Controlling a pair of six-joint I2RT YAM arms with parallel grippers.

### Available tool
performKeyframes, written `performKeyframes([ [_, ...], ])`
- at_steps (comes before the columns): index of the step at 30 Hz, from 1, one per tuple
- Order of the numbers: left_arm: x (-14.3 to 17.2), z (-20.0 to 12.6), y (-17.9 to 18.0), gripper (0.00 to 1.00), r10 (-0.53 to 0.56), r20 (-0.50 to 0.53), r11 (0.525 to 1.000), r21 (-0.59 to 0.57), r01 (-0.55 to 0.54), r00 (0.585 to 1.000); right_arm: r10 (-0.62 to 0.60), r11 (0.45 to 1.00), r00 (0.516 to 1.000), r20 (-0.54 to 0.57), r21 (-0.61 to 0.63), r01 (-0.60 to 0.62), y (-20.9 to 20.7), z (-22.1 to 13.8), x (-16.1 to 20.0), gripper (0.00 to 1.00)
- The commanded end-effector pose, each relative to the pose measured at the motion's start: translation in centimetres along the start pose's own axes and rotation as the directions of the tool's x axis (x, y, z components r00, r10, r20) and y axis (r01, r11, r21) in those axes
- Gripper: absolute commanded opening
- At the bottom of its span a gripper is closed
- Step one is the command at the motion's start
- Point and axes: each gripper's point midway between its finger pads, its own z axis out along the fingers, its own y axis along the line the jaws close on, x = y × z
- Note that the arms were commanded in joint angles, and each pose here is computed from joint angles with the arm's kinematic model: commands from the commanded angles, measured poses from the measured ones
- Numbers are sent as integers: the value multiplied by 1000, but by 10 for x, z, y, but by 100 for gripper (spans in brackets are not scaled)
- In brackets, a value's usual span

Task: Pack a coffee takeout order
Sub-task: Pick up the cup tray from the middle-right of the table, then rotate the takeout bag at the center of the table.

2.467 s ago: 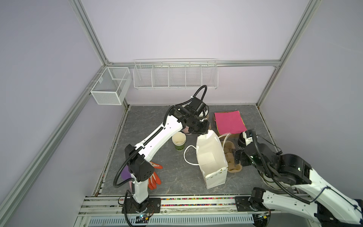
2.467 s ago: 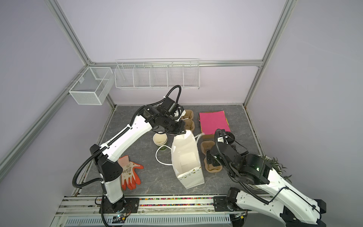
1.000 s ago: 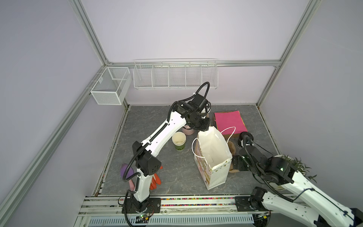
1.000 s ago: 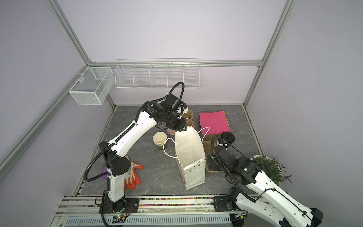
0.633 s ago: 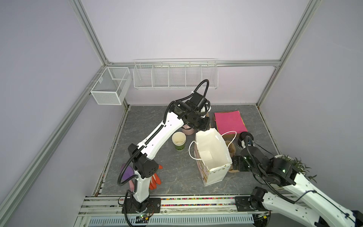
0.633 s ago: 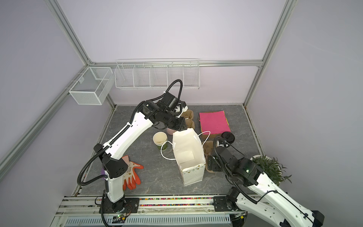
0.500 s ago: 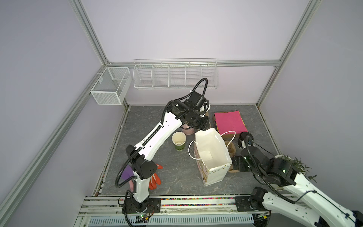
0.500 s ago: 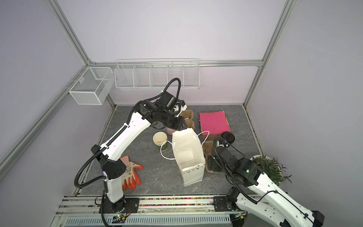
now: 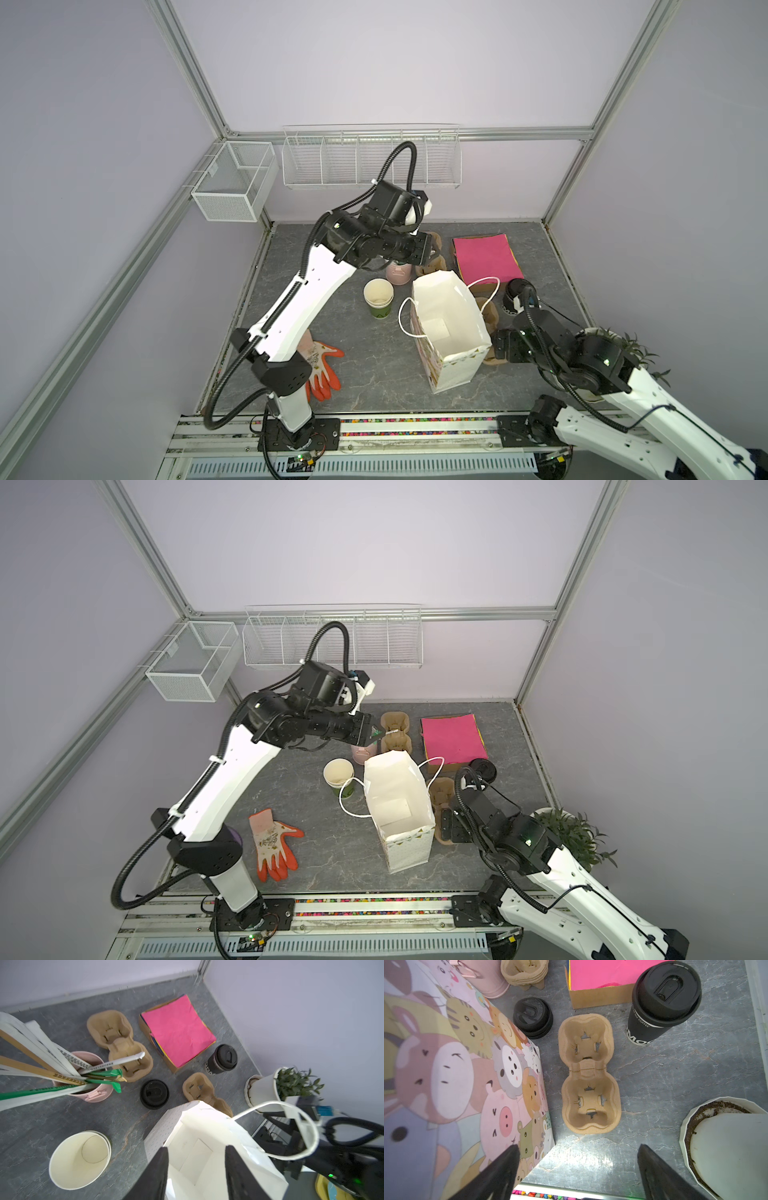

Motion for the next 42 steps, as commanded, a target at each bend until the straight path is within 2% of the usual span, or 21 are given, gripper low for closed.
performKeyframes([
  [1, -9, -45, 1, 49, -67, 155, 998, -9, 69, 986, -27, 999, 998, -62, -43, 24, 8, 6, 7, 92],
  [5, 10, -70, 9, 49, -163, 202, 986, 11, 164, 966, -26, 998, 992, -122, -56, 19, 13, 17, 7, 94],
  [8, 29, -75, 9, 49, -223, 191, 975, 55, 217, 956, -11, 997, 991, -135, -76, 0, 14, 23, 4, 96],
  [17, 81, -56, 14, 49, -351, 110, 931, 151, 334, 930, 30, 996, 978, -205, -73, -46, 7, 46, 0, 98],
  [28, 105, -45, 7, 48, -432, 50, 879, 246, 408, 900, 87, 996, 951, -298, 13, -88, -10, 77, 4, 93],
  [31, 110, -40, 5, 47, -439, 33, 870, 263, 416, 898, 104, 994, 952, -288, 13, -104, -10, 89, -2, 93],
  [35, 115, -33, 0, 42, -445, 5, 858, 288, 425, 895, 111, 994, 947, -303, 20, -110, -10, 103, -2, 92],
  [40, 117, -27, 3, 28, -446, -2, 860, 276, 429, 895, 116, 993, 944, -309, 25, -114, -11, 114, -4, 91],
  [42, 117, -26, 5, 22, -441, 5, 866, 265, 424, 898, 121, 993, 934, -335, 45, -112, -16, 121, 7, 91],
])
